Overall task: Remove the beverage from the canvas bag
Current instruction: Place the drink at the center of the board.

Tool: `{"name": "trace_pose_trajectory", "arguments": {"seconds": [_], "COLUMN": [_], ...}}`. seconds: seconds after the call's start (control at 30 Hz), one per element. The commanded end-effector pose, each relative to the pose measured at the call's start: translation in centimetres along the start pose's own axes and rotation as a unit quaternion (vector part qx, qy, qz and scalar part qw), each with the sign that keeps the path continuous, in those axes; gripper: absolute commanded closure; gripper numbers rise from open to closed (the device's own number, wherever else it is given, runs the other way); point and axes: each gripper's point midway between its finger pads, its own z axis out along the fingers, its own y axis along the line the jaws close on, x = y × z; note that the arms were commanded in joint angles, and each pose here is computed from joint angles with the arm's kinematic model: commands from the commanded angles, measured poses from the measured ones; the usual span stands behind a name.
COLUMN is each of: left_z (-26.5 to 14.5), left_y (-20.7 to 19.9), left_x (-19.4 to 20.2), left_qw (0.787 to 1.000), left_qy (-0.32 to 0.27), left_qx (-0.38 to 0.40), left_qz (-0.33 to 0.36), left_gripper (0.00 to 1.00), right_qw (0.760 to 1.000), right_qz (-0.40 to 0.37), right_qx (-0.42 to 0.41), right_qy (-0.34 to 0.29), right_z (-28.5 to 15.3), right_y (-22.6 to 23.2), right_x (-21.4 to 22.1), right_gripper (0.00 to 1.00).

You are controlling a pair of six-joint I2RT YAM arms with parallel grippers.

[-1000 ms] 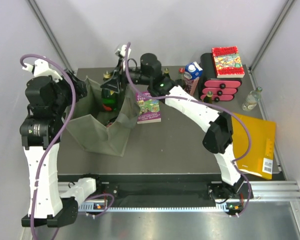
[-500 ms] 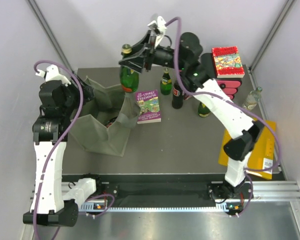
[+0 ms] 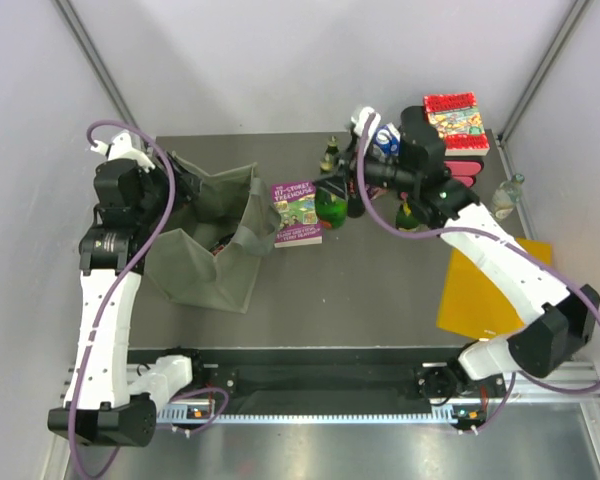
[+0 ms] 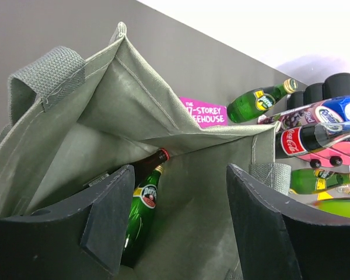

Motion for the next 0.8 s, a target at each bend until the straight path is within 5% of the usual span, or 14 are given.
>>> {"name": "trace_pose_trajectory", "arguments": {"seconds": [0.0,0.33,0.77], "left_z": [0.5,1.2,1.3], "left_y": [-0.8,0.1,0.3], "left_x": [-1.3,-1.3,-0.9], "left_qw": [0.999,0.999,0.999], "left_qy": [-0.027,-0.03,-0.026], "left_qx": [0.015,-0.007,-0.011], "left_qz": [-0.006,-0.017,-0.016], "left_gripper": [0.31,0.27,0.27], "right_qw": [0.992,0.968,0.955], "right_qz": [-0.083,-0.078,-0.099], "right_qx": [0.087,0.236,0.278], "right_qy": [-0.038,-0.026,0.004], "right_z": [-3.8,-8.2,-9.9], "right_y": [-2.9,-8.7,-10.9], "right_x": [-0.9,9.7,13.3], "right_gripper": [1.0,1.0,1.0]}}
